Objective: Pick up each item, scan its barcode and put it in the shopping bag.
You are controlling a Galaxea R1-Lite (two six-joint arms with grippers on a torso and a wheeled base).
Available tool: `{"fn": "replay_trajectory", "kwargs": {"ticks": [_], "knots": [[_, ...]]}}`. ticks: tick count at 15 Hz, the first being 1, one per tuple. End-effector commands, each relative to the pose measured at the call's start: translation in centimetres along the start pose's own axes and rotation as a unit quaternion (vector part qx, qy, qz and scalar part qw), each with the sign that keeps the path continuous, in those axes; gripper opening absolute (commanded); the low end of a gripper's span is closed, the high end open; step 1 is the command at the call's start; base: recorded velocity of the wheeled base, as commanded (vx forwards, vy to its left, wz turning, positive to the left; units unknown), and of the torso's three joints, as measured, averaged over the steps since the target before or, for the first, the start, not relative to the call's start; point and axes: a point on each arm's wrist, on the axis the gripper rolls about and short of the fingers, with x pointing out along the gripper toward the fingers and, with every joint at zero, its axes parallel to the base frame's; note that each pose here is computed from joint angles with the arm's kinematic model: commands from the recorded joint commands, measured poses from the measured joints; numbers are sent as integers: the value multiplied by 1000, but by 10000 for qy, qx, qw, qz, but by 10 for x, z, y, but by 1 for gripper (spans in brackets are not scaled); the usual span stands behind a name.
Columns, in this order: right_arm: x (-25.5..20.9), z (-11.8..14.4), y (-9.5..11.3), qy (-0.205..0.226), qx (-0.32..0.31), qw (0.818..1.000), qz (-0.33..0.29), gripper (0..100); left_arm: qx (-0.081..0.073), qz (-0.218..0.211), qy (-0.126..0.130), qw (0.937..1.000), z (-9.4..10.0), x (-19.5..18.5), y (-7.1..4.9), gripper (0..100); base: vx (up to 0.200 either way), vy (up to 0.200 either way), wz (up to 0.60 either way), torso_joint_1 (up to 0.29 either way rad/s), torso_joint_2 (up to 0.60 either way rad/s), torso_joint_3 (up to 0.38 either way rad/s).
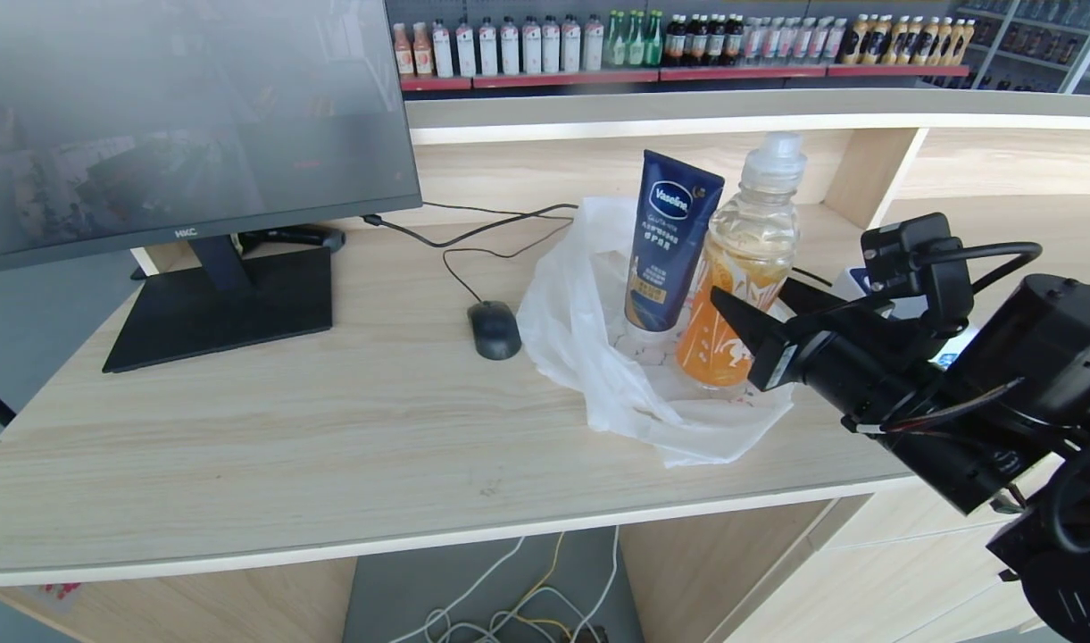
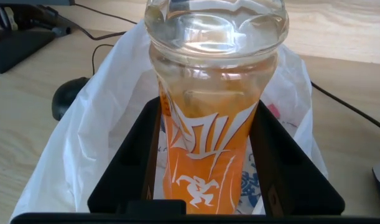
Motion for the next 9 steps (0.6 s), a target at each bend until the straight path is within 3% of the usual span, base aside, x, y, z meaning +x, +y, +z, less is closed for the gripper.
{"fn": "replay_trajectory", "kwargs": {"ticks": [1,5,6,9], "knots": [[0,1,0,-24,34,10000,3,0,-2,0,0,10000,0,0,0,100,0,0,0,0,0,0],[-4,2,0,-17,40,10000,4,0,-2,0,0,10000,0,0,0,100,0,0,0,0,0,0],[-5,2,0,-10,41,10000,12,100,-2,8,0,10000,0,0,0,100,0,0,0,0,0,0],[-9,4,-1,-46,51,10000,-7,100,-2,0,0,10000,0,0,0,100,0,0,0,0,0,0]]}}
